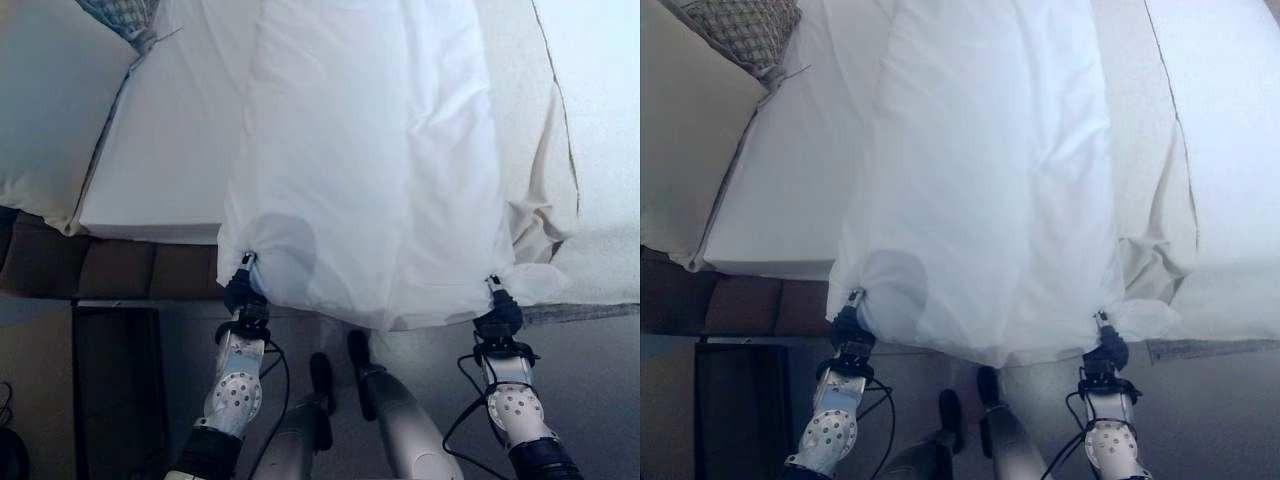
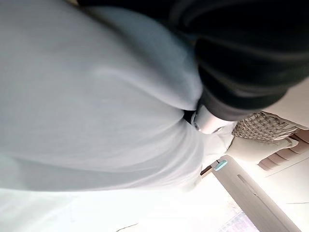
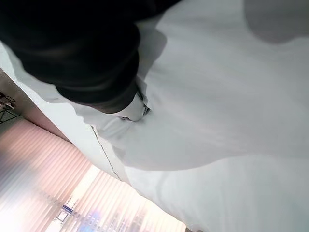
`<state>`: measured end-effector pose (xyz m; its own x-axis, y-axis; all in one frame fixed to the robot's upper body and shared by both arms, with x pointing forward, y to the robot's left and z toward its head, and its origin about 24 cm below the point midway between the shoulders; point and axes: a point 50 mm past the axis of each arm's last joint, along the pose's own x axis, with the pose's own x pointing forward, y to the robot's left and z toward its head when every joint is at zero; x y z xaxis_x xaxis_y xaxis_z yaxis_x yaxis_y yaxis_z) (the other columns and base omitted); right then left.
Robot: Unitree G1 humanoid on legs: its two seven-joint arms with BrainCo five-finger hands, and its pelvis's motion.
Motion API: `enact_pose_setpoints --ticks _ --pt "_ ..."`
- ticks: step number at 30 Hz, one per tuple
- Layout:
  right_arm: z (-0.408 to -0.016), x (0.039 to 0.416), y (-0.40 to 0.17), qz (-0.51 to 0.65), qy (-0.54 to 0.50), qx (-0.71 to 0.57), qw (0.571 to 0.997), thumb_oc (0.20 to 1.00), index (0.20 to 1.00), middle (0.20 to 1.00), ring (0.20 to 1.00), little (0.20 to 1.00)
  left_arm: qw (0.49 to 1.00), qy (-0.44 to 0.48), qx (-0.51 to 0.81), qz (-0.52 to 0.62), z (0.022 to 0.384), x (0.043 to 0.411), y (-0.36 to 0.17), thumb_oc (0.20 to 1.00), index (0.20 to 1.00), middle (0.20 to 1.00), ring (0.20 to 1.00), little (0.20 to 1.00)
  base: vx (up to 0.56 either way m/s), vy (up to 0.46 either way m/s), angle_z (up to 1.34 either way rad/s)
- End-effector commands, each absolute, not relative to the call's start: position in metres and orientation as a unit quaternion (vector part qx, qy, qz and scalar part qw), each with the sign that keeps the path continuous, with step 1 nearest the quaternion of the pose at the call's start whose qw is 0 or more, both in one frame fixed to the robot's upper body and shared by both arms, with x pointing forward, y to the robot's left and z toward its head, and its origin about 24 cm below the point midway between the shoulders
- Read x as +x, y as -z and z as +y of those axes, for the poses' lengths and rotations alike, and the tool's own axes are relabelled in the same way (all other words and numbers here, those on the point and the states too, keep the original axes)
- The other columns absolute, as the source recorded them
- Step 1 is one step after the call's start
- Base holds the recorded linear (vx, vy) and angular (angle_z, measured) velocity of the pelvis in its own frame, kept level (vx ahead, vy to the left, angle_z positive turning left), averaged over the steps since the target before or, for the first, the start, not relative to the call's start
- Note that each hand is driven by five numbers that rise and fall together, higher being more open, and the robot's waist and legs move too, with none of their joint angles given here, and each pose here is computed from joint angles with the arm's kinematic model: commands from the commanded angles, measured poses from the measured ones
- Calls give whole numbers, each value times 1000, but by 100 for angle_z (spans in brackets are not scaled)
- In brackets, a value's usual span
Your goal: Make the bed
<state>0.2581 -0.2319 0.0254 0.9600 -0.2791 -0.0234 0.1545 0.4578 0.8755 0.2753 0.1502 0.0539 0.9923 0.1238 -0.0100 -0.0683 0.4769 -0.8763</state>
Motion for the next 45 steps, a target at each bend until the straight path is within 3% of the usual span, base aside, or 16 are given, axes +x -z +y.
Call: enact_pose_setpoints --ticks 1,25,31,37,43,44,45 --pt "-247 255 -37 -114 144 489 853 200 200 200 200 200 855 -56 -509 -87 162 265 -70 200 200 200 200 200 4 -3 -7" --pt "-247 267 -38 -100 167 478 856 200 200 200 200 200 891 -49 -438 -112 180 279 -89 200 200 200 200 200 45 275 -13" --pt "-241 290 -103 -182 103 434 876 200 200 200 200 200 880 -45 -431 -194 194 290 -132 200 200 200 200 200 -10 -86 0" --pt "-239 276 -164 -289 51 404 866 200 200 200 200 200 863 -3 -424 -276 203 283 -171 200 200 200 200 200 -9 -54 5" --pt "-242 254 -153 -291 48 397 869 200 200 200 200 200 871 -11 -408 -273 215 267 -159 200 200 200 200 200 -10 3 2" --pt "-256 238 -102 -223 107 394 885 200 200 200 200 200 887 -66 -415 -193 225 255 -108 200 200 200 200 200 -16 25 -3" --pt "-256 238 -102 -223 107 394 885 200 200 200 200 200 887 -66 -415 -193 225 255 -107 200 200 200 200 200 -21 33 -4"
